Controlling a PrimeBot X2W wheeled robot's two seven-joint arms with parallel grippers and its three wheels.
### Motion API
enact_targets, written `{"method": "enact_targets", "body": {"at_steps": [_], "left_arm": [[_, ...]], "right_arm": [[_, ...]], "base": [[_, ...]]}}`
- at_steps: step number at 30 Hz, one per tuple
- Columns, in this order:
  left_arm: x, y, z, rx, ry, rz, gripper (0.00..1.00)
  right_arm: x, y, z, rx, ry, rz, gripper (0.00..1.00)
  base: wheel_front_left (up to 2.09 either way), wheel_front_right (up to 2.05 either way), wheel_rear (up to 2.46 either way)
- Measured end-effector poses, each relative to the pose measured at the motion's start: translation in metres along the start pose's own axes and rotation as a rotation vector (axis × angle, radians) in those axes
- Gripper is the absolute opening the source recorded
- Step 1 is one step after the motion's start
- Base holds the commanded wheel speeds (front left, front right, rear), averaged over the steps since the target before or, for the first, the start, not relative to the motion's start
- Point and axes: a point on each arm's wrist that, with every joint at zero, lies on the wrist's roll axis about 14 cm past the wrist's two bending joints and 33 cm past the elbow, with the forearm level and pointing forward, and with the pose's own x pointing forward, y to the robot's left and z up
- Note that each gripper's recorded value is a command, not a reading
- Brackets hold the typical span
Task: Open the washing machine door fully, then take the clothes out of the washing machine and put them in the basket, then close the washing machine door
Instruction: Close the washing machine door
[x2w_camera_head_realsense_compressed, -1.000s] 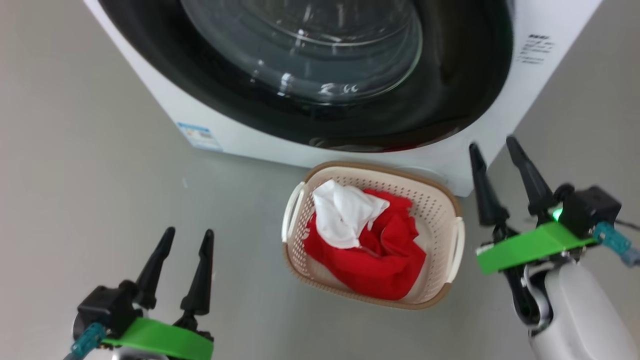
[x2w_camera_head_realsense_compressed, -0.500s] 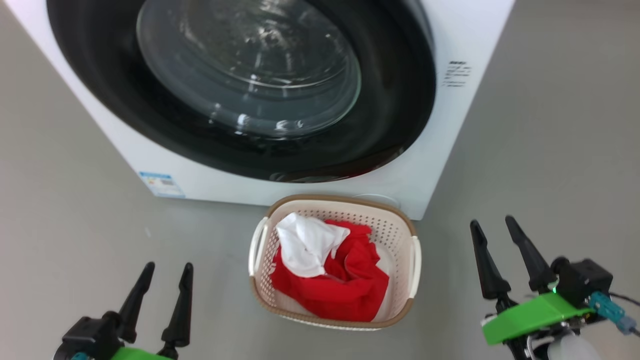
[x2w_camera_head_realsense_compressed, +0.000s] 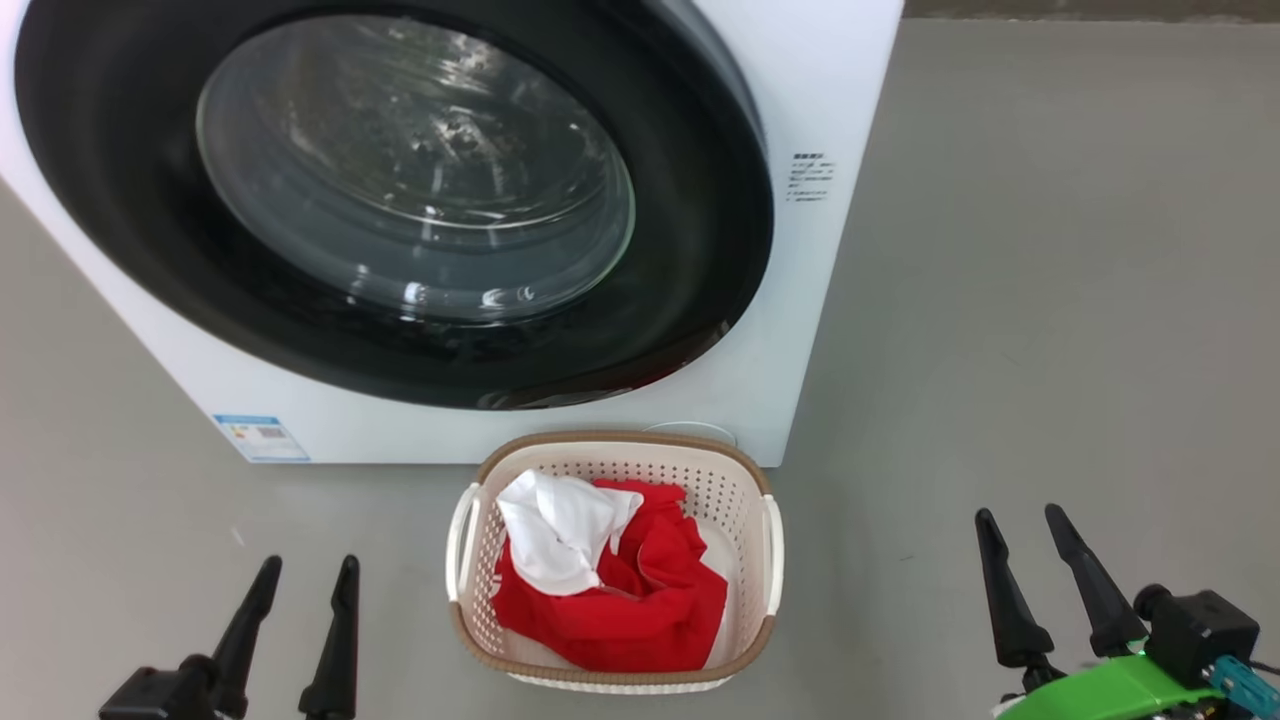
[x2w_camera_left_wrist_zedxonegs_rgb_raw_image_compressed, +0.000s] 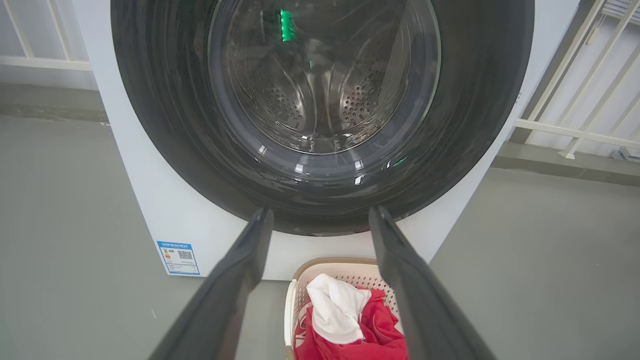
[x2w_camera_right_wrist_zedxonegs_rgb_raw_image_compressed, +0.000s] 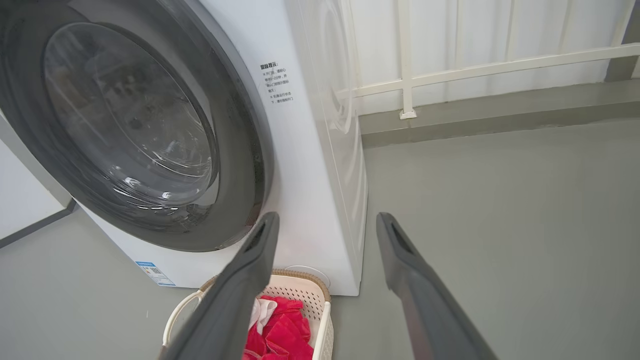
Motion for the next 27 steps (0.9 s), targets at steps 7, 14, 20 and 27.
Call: {"method": "enact_targets", "body": {"at_steps": [7,14,20,27], "left_arm": [[-0.003,-0.004,-0.003,0.004,0.010,-0.015,1.00],[-0.005,-0.004,-0.004,0.010,0.014,-0.017,1.00],[-0.004,-0.005,-0.002,0.019,0.007,-0.021,1.00],[-0.005,-0.006,0.001,0.020,-0.001,-0.023,1.00]], "right_arm": [[-0.017,-0.016,0.001,0.006,-0.005,-0.053,1.00],[-0.025,-0.024,-0.002,0.007,0.005,-0.083,1.00],[-0.025,-0.027,0.001,0.007,-0.004,-0.090,1.00],[-0.025,-0.027,0.002,0.007,-0.009,-0.091,1.00]], "base": [[0.00,0.00,0.00],[0.00,0.00,0.00],[0.00,0.00,0.00],[0.00,0.00,0.00]]}}
